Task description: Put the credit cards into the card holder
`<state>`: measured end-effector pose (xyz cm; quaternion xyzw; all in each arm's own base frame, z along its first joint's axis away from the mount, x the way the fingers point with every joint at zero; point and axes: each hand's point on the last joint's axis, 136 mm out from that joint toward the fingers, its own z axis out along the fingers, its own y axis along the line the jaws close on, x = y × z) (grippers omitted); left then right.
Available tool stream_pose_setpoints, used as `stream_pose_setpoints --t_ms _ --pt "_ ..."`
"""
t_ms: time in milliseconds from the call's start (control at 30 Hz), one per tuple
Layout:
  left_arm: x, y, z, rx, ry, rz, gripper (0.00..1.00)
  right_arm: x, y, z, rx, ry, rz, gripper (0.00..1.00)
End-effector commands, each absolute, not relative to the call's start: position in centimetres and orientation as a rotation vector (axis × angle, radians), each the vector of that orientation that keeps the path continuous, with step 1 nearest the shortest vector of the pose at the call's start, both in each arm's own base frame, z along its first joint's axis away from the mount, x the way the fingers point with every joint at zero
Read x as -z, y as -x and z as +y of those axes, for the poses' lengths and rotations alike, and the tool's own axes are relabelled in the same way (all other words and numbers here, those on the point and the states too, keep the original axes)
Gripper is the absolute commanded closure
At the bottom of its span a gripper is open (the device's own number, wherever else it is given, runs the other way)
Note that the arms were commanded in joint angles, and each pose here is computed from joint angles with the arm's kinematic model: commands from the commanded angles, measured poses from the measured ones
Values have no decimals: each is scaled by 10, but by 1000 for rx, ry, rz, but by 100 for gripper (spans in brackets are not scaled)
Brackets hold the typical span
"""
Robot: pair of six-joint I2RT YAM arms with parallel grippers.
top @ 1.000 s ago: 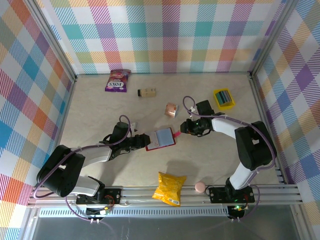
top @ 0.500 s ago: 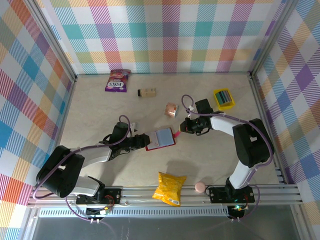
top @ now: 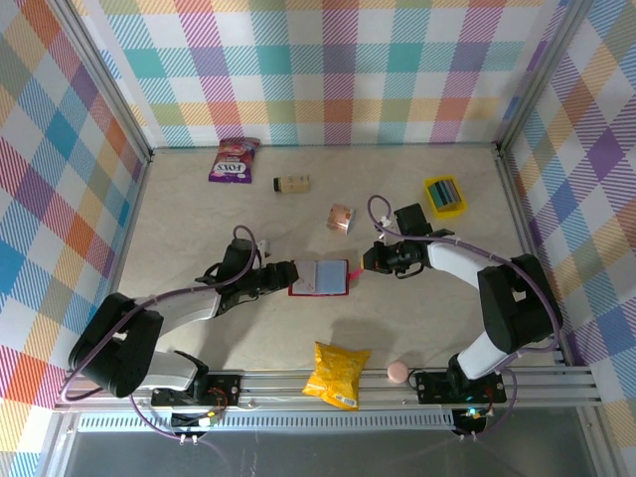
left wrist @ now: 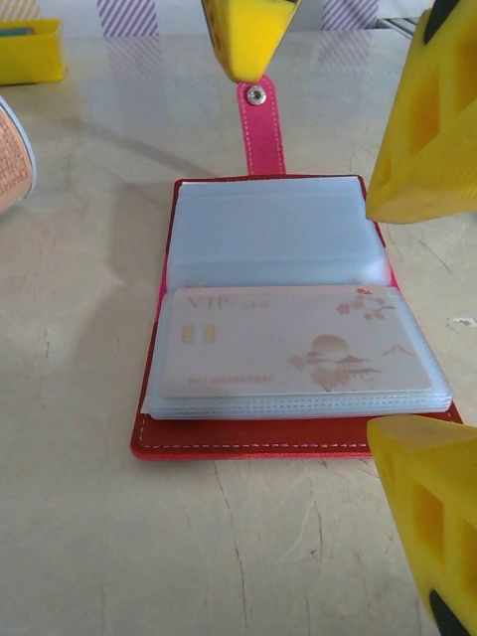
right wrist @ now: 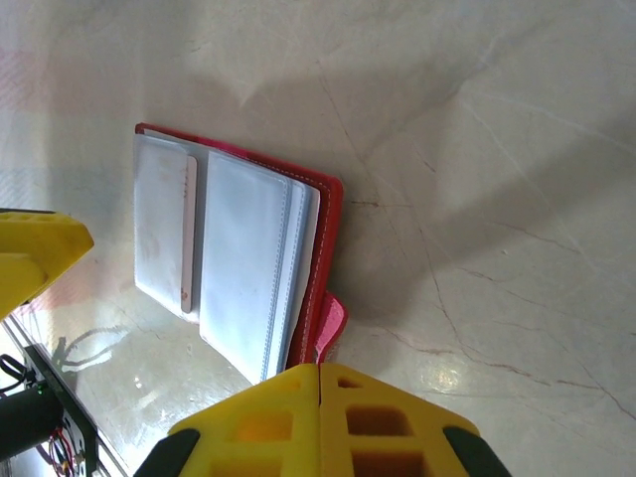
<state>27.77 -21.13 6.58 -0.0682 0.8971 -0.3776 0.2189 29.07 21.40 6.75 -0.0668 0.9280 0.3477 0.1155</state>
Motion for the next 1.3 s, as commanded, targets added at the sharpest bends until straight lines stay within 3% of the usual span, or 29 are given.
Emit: stream_pose_setpoints --t_ms 0,167,700,1267 --pt "-74 -283 -216 1102 267 2506 44 -66 -287 213 -1031 213 2709 100" --pt "-74 -287 -215 1045 276 2564 37 -65 -288 219 -1072 215 2701 100" --pt "-51 -296 -213 875 219 2726 31 -63 -286 220 -1069 230 2706 100" --pt "-49 -301 -223 933 162 2696 34 -62 -286 220 -1071 232 2712 100"
